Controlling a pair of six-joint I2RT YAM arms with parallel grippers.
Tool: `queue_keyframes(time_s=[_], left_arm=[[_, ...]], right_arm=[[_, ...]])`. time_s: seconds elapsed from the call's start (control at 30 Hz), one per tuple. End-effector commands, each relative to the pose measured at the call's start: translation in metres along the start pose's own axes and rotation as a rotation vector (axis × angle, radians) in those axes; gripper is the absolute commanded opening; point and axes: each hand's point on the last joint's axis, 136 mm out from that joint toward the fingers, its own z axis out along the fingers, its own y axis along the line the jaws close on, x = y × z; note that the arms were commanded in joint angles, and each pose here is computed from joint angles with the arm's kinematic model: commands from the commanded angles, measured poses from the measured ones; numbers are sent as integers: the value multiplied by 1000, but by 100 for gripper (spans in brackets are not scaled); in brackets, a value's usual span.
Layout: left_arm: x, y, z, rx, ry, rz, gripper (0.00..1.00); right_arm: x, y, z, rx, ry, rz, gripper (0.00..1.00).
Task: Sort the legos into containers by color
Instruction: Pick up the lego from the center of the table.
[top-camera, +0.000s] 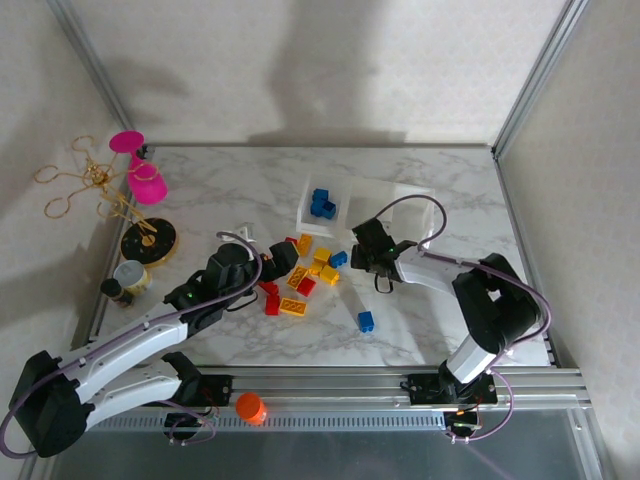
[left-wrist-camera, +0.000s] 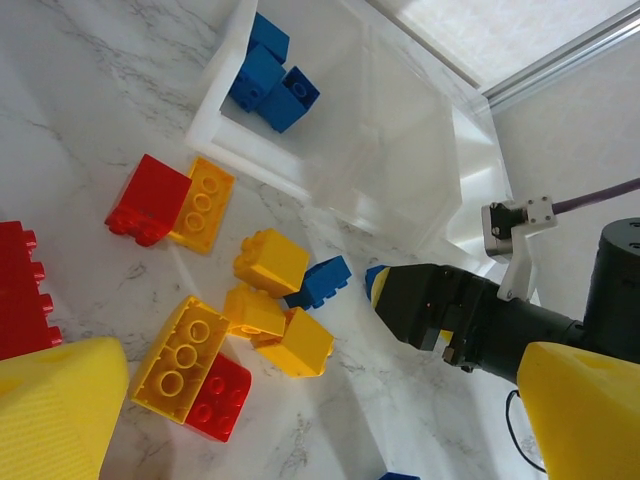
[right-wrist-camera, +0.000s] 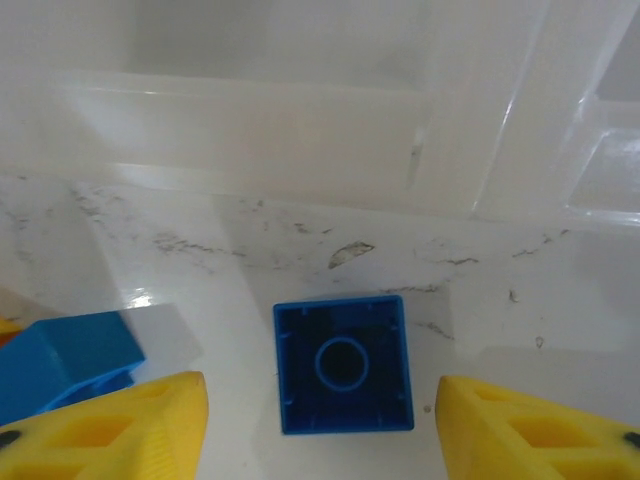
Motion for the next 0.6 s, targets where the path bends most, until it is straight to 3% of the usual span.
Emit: queue_keyframes(time_s=[0.0,0.57], left_arm=[[-2,-1,2,0,-25,-8,100],[-5,4,-1,-30,-42,-4,100]], right_arm=[[-16,-2,4,38,-42,2,58],[-15,-9,17,89,-40,-79,34]])
